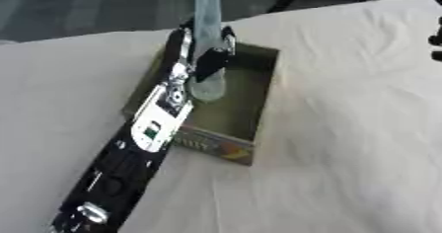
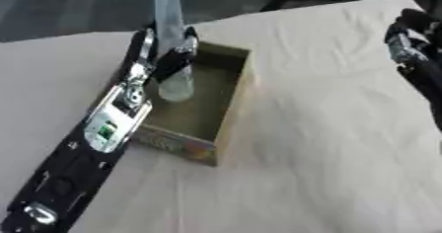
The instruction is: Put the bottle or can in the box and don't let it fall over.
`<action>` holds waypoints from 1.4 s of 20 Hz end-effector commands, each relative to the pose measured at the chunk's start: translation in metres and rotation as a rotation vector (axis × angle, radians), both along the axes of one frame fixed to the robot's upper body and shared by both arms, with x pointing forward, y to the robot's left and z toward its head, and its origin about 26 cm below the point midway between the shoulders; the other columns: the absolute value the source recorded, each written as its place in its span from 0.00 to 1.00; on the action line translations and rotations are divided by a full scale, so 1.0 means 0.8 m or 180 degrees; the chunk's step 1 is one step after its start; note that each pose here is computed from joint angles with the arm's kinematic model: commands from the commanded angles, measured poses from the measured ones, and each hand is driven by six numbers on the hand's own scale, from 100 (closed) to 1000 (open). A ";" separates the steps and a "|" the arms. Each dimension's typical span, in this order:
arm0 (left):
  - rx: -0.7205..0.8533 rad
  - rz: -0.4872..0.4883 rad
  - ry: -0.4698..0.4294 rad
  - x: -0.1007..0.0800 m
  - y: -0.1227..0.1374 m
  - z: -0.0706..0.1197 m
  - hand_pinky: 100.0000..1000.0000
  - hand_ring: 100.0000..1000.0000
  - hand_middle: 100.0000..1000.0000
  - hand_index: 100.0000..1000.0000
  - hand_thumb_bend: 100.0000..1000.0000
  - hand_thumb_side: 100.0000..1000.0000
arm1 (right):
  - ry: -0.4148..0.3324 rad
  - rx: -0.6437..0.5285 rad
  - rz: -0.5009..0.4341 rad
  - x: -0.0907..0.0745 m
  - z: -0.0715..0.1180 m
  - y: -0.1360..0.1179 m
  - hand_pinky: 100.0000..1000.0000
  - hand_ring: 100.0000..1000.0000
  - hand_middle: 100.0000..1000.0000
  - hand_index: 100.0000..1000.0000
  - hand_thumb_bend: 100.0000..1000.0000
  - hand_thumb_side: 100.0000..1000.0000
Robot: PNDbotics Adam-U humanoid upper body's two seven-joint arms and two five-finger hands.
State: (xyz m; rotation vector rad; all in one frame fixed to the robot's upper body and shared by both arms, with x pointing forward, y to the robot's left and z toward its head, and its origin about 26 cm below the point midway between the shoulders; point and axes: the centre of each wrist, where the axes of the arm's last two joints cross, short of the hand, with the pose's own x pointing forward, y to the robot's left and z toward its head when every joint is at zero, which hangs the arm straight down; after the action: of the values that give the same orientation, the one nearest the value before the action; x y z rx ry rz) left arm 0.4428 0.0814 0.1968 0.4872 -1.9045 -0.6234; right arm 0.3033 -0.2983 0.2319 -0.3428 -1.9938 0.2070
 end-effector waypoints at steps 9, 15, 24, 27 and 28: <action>0.0549 0.0026 0.0145 -0.001 0.040 0.015 1.00 0.84 0.76 1.00 0.00 0.74 | -0.0067 0.0000 -0.0067 -0.005 0.006 -0.008 0.86 0.85 0.89 0.91 0.00 0.49; 0.0392 -0.0050 0.0185 -0.014 0.062 0.026 1.00 0.90 0.86 1.00 0.00 0.51 | -0.0052 0.0006 -0.0109 -0.005 0.004 -0.011 0.86 0.85 0.89 0.91 0.00 0.49; 0.0454 0.0108 0.0252 -0.010 0.076 0.024 1.00 0.90 0.86 1.00 0.06 1.00 | -0.0075 0.0024 -0.0097 -0.006 0.006 -0.010 0.86 0.85 0.89 0.91 0.00 0.49; 0.0553 0.0017 0.0175 -0.014 0.069 0.022 1.00 0.89 0.84 1.00 0.06 0.92 | -0.0075 0.0027 -0.0109 -0.006 0.005 -0.011 0.86 0.85 0.89 0.91 0.00 0.49; 0.0581 -0.0019 0.0183 -0.015 0.071 0.021 1.00 0.88 0.82 1.00 0.06 0.92 | -0.0072 0.0029 -0.0110 -0.006 0.005 -0.011 0.86 0.85 0.89 0.91 0.00 0.49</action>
State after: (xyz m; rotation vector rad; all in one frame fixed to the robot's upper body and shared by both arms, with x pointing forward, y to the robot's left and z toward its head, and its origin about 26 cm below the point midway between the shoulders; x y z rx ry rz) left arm 0.4324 0.1344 0.2023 0.5435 -1.7694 -0.7983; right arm 0.3012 -0.3033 0.2259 -0.3499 -1.9840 0.1652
